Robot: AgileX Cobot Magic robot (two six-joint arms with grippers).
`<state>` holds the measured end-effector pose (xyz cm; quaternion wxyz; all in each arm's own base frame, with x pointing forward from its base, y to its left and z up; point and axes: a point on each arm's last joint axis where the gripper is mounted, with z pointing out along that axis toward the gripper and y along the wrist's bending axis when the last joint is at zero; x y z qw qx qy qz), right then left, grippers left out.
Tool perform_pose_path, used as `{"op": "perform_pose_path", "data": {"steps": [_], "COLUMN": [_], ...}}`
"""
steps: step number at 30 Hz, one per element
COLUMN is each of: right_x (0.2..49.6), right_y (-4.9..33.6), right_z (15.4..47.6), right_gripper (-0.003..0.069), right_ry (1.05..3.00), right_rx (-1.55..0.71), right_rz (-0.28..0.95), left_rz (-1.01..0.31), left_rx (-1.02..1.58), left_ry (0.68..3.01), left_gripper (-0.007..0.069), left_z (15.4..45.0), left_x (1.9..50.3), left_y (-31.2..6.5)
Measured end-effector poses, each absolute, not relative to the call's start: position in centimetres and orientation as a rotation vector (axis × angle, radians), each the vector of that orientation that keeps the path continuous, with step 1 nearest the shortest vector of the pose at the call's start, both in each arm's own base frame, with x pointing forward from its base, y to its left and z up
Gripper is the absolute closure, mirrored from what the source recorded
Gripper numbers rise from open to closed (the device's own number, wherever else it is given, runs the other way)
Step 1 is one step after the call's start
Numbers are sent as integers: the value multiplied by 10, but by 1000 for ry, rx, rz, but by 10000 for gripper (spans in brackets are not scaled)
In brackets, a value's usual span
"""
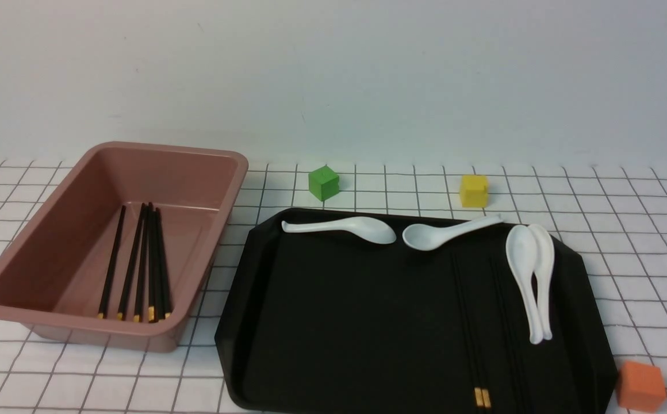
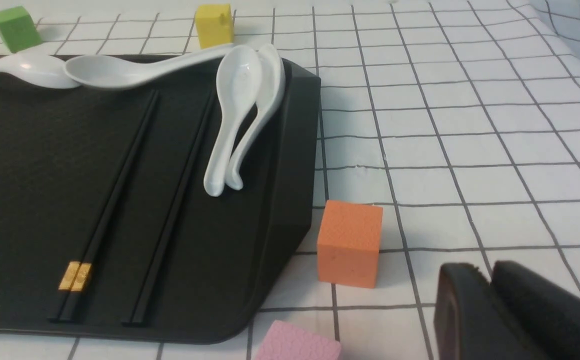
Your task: On white black tablecloth take chopsticks from black tray and put them in box.
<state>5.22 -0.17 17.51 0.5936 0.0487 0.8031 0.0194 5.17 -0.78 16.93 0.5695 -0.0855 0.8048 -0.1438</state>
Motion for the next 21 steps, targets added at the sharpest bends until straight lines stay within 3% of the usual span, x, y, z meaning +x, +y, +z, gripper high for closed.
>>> {"op": "perform_pose_path", "data": {"steps": [21], "right_x": [52], "right_y": [-2], "right_z": [175], "right_gripper": [531], "right_ry": [1866], "right_rx": [115], "right_rz": [46], "left_rz": [-338], "left_rx": [-201], "left_ry": [1890], "left_gripper": [417], "left_z": [169], "left_x": [52], "left_y": [-8]}}
